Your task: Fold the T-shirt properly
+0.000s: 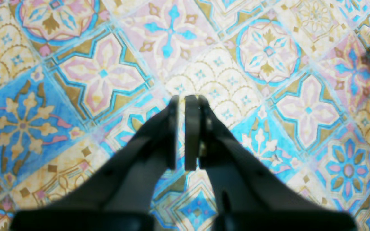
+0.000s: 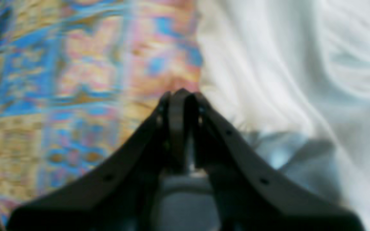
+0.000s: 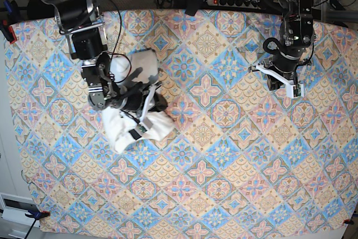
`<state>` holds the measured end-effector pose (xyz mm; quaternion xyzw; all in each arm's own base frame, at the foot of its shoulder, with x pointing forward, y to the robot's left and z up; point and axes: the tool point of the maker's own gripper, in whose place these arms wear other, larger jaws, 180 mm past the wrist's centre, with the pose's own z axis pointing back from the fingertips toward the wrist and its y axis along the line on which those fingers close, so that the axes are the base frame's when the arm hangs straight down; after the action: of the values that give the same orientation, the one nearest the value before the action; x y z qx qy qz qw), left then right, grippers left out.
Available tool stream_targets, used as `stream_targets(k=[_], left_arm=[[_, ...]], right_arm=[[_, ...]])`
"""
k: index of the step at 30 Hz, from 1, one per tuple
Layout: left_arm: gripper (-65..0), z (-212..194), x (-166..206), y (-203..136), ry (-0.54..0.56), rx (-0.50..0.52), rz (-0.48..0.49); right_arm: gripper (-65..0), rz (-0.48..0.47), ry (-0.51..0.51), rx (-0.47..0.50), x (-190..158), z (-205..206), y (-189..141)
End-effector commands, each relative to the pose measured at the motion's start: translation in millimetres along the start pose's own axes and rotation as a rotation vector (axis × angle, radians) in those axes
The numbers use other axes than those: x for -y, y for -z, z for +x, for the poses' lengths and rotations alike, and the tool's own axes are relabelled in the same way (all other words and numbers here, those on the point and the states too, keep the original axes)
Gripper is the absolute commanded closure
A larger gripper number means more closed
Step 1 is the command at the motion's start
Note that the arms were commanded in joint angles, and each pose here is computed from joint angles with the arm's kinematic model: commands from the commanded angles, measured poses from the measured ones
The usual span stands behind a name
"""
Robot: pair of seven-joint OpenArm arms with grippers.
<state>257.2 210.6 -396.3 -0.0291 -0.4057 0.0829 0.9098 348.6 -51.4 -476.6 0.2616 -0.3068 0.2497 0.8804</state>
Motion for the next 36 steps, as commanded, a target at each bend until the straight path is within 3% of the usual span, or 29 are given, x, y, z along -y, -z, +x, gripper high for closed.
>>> stream_targets(k=[1, 5, 11, 15, 20, 27, 36], left_arm=[[-2.6, 13.4, 0.4, -2.1, 0.007, 0.042, -0.006], [-2.6, 13.0, 1.2, -2.0, 0.004, 0.042, -0.007], [-2.6, 11.7, 2.5, -2.0, 0.004, 0.039, -0.010], [-2.5, 7.6, 0.3, -3.8, 0.004, 0.031, -0.005], [-2.5, 5.2, 5.3, -19.1, 0.023, 0.038, -0.019], [-2.5, -14.5, -9.4, -57.3, 0.051, -0.001, 0.002], [-2.4, -60.7, -57.4, -109.2, -0.051, -0.121, 0.099]], right_arm=[[-4.5, -0.042, -0.014, 0.029, 19.5, 18.8, -10.2], [-4.5, -0.102, 0.002, 0.055, 48.1, 27.5, -29.1], [-4.5, -0.116, -0.007, 0.097, 51.6, 42.6, -36.1], [-4.5, -0.131, -0.112, 0.114, 42.4, 73.4, -48.7], [-4.5, -0.179, -0.226, 0.113, 10.7, 69.2, -84.7], [-4.5, -0.359, -0.195, 0.065, -1.0, 8.9, -168.8], [-3.1, -0.508, 0.077, -0.101, -2.8, -125.8, -261.0]])
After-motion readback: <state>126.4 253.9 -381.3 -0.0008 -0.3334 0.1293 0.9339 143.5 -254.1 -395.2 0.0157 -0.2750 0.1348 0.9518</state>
